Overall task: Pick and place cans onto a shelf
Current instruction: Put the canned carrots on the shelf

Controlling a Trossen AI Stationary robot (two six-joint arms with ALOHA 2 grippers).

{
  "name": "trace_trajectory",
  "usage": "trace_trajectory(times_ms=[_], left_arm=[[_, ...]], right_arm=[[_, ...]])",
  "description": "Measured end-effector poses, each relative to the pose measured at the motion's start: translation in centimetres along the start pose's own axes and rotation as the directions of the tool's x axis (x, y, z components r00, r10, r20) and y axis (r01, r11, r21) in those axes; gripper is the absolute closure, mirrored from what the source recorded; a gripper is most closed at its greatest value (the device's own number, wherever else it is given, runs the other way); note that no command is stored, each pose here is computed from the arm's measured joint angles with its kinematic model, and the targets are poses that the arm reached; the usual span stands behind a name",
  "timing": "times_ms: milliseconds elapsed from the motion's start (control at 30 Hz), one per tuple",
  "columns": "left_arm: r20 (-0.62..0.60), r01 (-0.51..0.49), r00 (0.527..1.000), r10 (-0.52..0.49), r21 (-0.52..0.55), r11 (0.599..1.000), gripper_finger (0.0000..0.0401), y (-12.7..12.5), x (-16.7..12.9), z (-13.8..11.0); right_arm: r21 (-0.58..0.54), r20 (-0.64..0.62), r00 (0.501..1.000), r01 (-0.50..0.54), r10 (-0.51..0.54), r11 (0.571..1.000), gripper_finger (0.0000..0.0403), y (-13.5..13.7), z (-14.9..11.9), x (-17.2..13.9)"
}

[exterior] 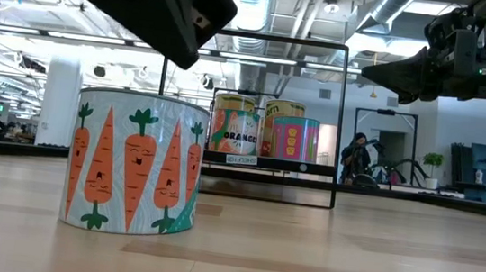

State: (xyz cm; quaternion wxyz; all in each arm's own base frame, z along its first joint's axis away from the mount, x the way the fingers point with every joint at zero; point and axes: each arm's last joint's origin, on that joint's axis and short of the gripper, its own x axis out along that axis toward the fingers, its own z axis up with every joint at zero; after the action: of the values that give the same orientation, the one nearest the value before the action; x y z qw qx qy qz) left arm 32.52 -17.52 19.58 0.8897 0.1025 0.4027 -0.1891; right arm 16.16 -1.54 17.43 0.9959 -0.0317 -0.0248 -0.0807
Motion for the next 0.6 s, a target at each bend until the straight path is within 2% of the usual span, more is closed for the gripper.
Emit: trace_trajectory(times_ms=[600], left_arm=[[-0.058, 0.010, 0.998, -0.011, -0.030, 1.000, 0.0401, -0.5, 0.8, -1.3]], right_arm=[[0.003, 0.000, 1.000, 0.000, 0.000, 1.000, 0.0391, 0.0, 0.0, 0.0]])
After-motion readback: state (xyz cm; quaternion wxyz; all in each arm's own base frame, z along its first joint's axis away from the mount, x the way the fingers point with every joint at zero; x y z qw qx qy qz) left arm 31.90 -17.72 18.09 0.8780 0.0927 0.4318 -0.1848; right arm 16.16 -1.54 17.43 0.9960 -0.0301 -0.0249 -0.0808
